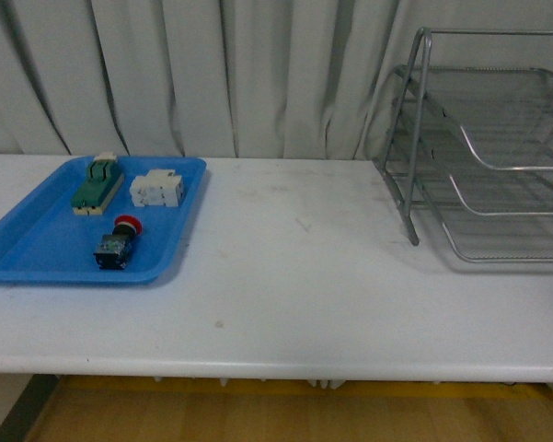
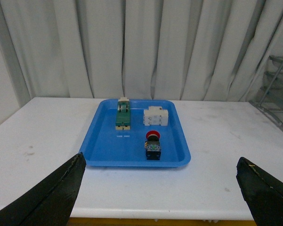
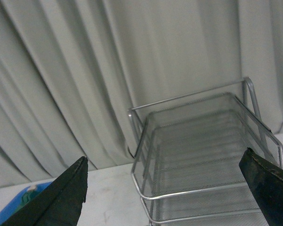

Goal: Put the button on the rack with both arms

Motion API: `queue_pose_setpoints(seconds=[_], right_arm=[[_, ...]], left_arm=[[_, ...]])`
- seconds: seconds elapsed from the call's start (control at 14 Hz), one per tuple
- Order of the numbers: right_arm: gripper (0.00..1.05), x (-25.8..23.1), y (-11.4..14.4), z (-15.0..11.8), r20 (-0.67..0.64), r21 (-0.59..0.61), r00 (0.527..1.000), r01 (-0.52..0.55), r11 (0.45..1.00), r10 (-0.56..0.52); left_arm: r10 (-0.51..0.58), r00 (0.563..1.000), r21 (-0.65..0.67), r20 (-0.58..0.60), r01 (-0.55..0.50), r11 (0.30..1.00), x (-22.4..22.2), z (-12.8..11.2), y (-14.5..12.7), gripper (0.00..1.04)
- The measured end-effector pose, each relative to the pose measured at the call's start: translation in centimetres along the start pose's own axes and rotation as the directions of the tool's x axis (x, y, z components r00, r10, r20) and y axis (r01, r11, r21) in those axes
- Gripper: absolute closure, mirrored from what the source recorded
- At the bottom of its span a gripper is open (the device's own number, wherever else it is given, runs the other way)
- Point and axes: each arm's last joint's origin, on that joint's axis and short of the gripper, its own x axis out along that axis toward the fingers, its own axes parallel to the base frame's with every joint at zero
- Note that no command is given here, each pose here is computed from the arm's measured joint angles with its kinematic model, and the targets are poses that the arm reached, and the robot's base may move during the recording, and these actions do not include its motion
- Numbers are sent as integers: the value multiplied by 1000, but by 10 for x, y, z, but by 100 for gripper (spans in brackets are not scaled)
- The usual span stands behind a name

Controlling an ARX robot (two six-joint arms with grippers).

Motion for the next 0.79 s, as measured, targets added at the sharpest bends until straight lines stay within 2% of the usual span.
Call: queue_pose_setpoints(seconds=[0.07, 0.21, 0.36, 0.43, 0.57, 0.79], right_arm=[[6, 20, -23, -5, -10, 90, 999, 40, 995, -39], [6, 51, -73, -19, -31, 306, 988, 151, 940, -149], [6, 67, -101, -33, -43, 447, 981, 187, 875, -188], [6, 75, -115, -49, -56, 533, 982, 184, 826, -183], [6, 80, -122, -75, -95, 628, 985, 174, 759, -147], [6, 80, -115, -106, -153, 723, 986, 161, 671, -72]], left_arm=[[0, 1000, 0, 0, 0, 1000, 0, 0, 0, 7], [0, 1000, 0, 0, 0, 1000, 0, 0, 0, 7], [0, 1000, 0, 0, 0, 1000, 0, 0, 0, 7], [0, 1000, 0, 0, 0, 1000, 0, 0, 0, 7], [0, 1000, 0, 0, 0, 1000, 0, 0, 0, 7], [0, 1000, 0, 0, 0, 1000, 0, 0, 0, 7]])
